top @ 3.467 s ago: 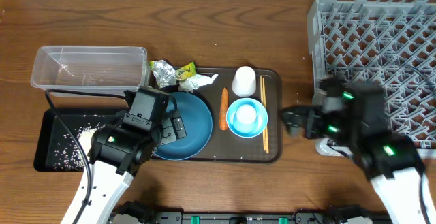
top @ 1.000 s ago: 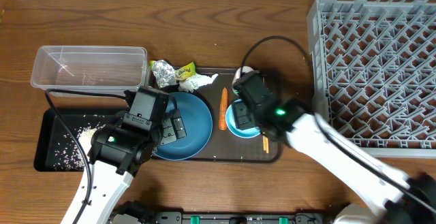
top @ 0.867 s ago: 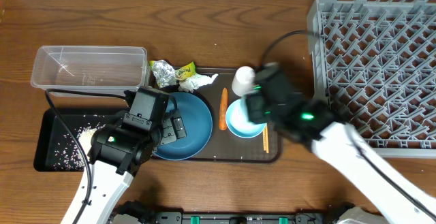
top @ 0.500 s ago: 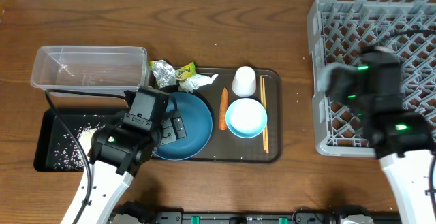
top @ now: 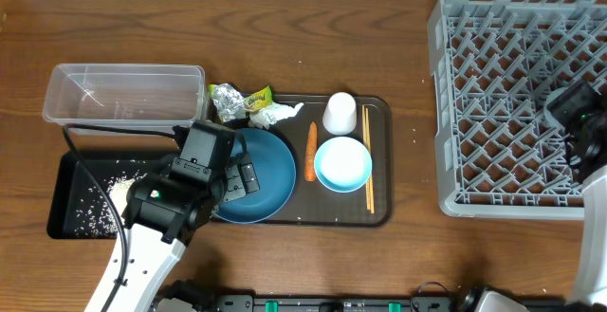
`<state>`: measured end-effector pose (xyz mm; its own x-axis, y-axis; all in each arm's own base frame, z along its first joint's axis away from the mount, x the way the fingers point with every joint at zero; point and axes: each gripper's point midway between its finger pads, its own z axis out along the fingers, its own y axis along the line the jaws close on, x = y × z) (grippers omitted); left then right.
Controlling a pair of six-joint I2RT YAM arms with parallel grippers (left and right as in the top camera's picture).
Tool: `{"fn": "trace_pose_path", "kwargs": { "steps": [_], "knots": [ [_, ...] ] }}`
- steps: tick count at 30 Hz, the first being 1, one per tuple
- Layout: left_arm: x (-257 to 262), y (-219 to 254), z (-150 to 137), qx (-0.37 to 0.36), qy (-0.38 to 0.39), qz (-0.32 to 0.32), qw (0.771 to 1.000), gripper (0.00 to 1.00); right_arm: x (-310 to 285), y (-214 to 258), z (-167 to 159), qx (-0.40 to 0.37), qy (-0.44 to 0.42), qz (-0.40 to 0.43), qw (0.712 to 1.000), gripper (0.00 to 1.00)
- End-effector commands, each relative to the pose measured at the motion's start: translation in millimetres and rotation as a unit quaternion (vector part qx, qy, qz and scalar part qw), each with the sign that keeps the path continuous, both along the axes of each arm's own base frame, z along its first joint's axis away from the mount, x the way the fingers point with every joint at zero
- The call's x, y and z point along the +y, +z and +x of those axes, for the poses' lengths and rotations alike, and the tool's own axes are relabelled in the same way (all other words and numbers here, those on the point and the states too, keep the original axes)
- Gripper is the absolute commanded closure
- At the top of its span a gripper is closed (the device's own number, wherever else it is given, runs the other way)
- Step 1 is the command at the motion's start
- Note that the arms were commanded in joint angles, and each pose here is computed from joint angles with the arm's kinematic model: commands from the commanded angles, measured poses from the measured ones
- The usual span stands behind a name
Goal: Sort waste into correct bins and load items into the dishwasher rack
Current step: 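Carry the light-blue cup with the right gripper to the dish rack, then release the light-blue cup upside down in the dish rack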
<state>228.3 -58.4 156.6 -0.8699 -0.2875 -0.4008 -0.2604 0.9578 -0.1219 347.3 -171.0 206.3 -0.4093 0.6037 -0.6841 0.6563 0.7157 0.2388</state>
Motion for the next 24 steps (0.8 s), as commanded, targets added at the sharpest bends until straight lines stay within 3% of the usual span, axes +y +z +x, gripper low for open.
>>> {"fn": "trace_pose_path", "kwargs": {
  "steps": [1, 6, 12, 17, 24],
  "knots": [
    [3.5, 4.9, 2.4, -0.008, 0.005, 0.007, 1.000, 0.02, -9.2, 4.4, 4.0, -0.007, 0.001, -0.006, 1.000, 0.33],
    [3.6, 4.9, 2.4, -0.008, 0.005, 0.007, 1.000, 0.02, -10.6, -3.4, 6.2, 0.002, 0.001, -0.002, 1.000, 0.30],
    [3.6, 4.9, 2.4, -0.008, 0.005, 0.007, 1.000, 0.02, -10.8, -7.1, 6.7, 0.007, 0.003, -0.001, 1.000, 0.15],
    [3.6, 4.9, 2.4, -0.008, 0.005, 0.007, 1.000, 0.02, -6.8, -7.8, 7.5, 0.006, 0.011, 0.007, 1.000, 0.11],
    [3.6, 4.9, 2.4, -0.008, 0.005, 0.007, 1.000, 0.02, 53.4, 12.3, 27.5, -0.061, 0.140, 0.100, 0.983, 0.06]
  ]
}}
